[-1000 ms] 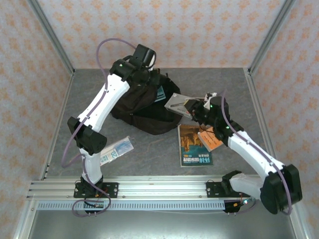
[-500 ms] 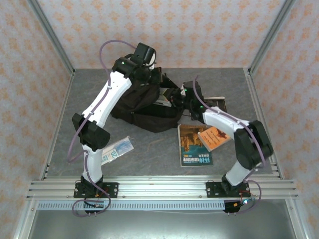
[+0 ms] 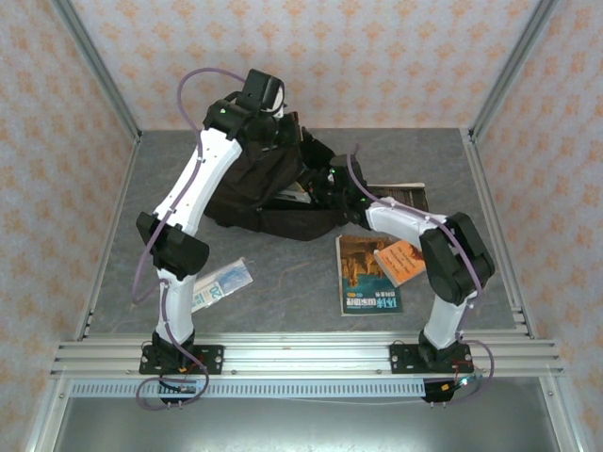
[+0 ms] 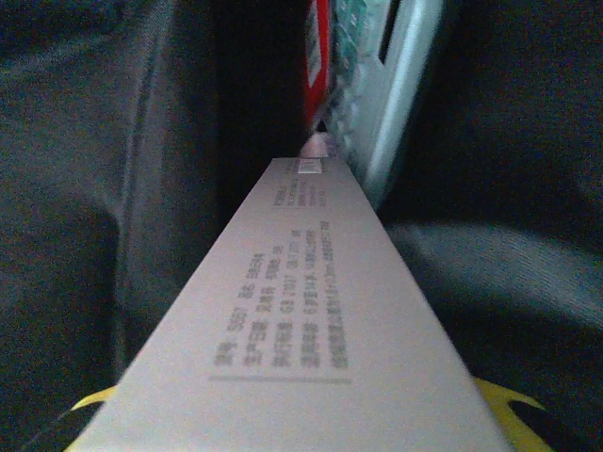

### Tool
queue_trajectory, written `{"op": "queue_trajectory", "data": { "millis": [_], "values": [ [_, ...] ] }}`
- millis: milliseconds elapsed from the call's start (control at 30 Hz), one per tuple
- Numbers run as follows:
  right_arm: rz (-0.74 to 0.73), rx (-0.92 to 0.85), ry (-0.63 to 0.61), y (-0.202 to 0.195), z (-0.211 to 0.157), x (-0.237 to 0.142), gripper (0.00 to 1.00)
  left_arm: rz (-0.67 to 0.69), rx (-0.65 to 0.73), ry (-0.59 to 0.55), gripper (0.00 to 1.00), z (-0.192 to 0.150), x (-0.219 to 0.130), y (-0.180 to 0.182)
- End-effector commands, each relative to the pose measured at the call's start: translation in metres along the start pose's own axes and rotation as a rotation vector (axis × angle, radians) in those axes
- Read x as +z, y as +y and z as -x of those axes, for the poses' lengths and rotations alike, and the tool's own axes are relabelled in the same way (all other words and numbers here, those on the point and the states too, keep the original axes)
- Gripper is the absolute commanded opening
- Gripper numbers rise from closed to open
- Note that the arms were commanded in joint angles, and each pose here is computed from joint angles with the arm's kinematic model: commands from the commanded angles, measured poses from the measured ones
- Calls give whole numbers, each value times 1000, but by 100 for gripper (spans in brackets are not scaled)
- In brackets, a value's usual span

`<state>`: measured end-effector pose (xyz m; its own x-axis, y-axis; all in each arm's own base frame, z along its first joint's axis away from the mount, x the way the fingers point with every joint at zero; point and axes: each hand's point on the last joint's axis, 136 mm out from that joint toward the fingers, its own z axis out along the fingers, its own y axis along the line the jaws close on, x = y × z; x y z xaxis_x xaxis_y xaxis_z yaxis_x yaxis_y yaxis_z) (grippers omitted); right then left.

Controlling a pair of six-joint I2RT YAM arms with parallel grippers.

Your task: Pack the student bag

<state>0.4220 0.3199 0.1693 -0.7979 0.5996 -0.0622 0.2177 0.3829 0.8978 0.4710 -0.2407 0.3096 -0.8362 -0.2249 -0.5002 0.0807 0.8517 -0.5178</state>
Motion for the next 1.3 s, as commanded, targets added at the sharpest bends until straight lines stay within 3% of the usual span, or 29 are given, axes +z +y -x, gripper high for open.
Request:
{"op": "queue_trajectory", "data": {
  "millis": [0,167,367,467,533,633,800,1000,1267],
  "values": [
    [46,-32,-1,23,3,15,34,-185,29,-94,0,25,-33,-44],
    [51,-38,25,34,1,49,34,-202,29,-82,0,23,-34,-46],
    [-1,-57,61,30,8,99,43,-221,4,-91,0,25,-43,-48],
    [-38,-97,95,30,9,117,53,-216,1,-96,0,28,-45,-45],
    [-55,-121,105,29,9,122,69,-200,-1,-101,0,29,-45,-38],
    [-54,-205,111,41,7,110,87,-167,-10,-104,0,31,-41,-26],
    [-146,-366,32,43,15,67,99,-134,-45,-101,0,37,-31,-6],
    [-209,-476,-37,26,19,30,99,-111,-88,-90,0,40,-19,11],
    [-212,-552,-150,39,31,-26,96,-101,-96,-71,0,39,-5,19]
  ]
}}
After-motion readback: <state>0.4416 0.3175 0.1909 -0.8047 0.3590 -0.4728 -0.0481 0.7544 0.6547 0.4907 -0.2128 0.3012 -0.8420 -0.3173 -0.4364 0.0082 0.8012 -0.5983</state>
